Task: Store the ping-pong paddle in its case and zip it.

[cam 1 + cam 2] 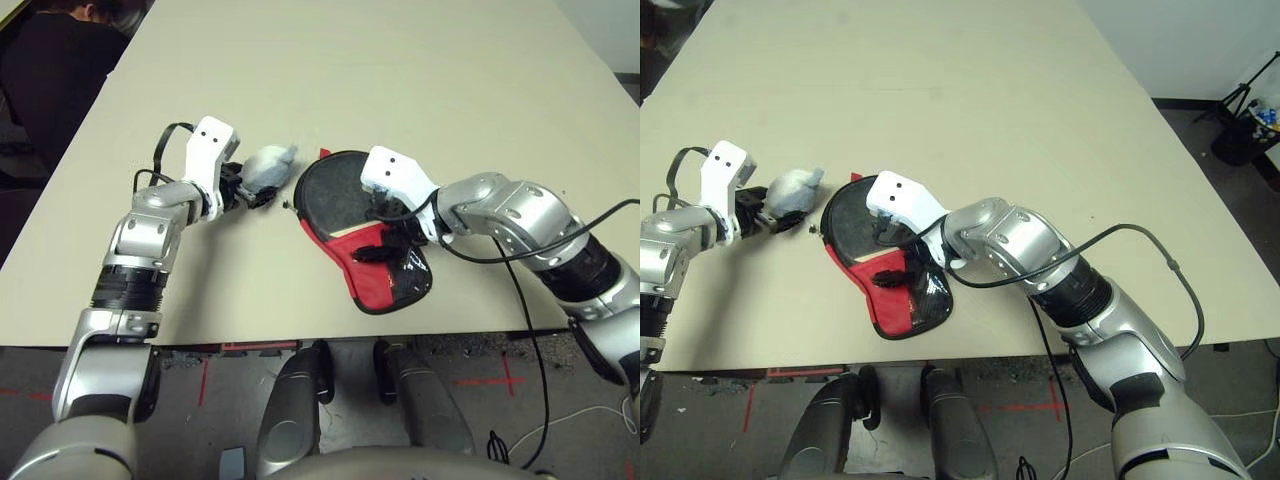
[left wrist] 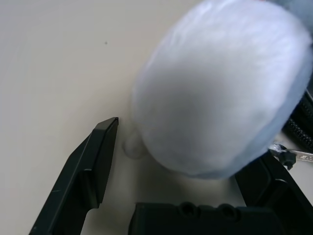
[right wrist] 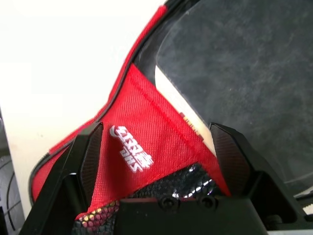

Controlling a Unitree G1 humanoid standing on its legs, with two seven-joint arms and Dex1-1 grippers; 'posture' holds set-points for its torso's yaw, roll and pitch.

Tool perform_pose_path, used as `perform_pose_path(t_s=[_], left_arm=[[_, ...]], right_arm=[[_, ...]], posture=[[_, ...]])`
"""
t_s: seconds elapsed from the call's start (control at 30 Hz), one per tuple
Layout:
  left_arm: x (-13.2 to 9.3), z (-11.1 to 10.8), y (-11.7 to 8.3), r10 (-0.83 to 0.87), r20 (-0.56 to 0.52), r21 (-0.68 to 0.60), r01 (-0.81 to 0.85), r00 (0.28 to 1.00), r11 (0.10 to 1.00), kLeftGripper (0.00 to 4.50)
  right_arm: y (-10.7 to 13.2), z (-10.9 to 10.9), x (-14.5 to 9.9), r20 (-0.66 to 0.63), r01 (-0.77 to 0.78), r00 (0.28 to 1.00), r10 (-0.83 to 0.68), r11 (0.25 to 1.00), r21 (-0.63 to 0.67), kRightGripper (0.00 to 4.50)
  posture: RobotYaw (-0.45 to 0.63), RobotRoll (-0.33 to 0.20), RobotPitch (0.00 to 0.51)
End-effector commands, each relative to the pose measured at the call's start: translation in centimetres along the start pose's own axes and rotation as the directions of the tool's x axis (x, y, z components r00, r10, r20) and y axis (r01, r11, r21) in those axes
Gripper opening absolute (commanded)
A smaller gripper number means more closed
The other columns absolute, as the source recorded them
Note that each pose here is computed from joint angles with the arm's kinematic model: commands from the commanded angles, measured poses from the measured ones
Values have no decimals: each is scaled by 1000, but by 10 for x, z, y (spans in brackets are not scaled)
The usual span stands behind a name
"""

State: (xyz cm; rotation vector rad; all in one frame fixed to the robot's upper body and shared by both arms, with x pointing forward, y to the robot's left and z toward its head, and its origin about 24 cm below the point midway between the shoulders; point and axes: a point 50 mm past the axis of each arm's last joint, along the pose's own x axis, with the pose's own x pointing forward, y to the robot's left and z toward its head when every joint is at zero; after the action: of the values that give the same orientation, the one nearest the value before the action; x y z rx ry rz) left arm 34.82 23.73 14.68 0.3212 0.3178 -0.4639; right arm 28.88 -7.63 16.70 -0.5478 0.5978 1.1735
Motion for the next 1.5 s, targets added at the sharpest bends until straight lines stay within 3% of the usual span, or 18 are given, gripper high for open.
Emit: perform_pose_path(t_s=[0.03,0.2,0.3,0.53,0.7,0.83,1.0,1.2,1.5], left_arm=[[6,-3,-2,-18,3,-41,18,1000,999,4500],[12,3,-5,-52,29,-34,53,998,998,4500],[16,8,-10,-83,54,-43,85,995,995,3918],[30,23,-17,-137,73,0,138,988,990,1664],[43,31,-9,-105,73,38,102,992,994,455],[57,41,-4,-49,82,61,45,995,997,438],[75,64,-15,11,133,122,-27,991,992,438],[95,91,-50,18,182,203,-56,983,978,437],[115,109,-108,-86,232,318,8,969,948,437]], right_arm=[[4,-5,8,-33,-14,999,13,1000,-23,4472],[0,-8,11,-40,6,999,-7,1000,-31,4472],[-2,-10,13,-43,11,999,-12,1000,-27,4500],[-7,-19,19,-70,27,997,-30,999,-35,4500],[-7,-26,23,-95,18,995,-22,999,-40,4500],[-4,-29,26,-104,1,995,-4,999,-36,4500],[0,-30,29,-108,-14,994,11,999,-31,4500],[3,-29,33,-102,-18,995,16,1000,-19,4500],[13,-20,36,-82,-20,996,20,1000,-7,4500]], posture=[[-36,0,215],[-43,0,215],[-43,0,213],[-42,0,207],[-42,0,211],[-57,0,217],[-78,0,229],[-117,0,248],[-255,0,258]])
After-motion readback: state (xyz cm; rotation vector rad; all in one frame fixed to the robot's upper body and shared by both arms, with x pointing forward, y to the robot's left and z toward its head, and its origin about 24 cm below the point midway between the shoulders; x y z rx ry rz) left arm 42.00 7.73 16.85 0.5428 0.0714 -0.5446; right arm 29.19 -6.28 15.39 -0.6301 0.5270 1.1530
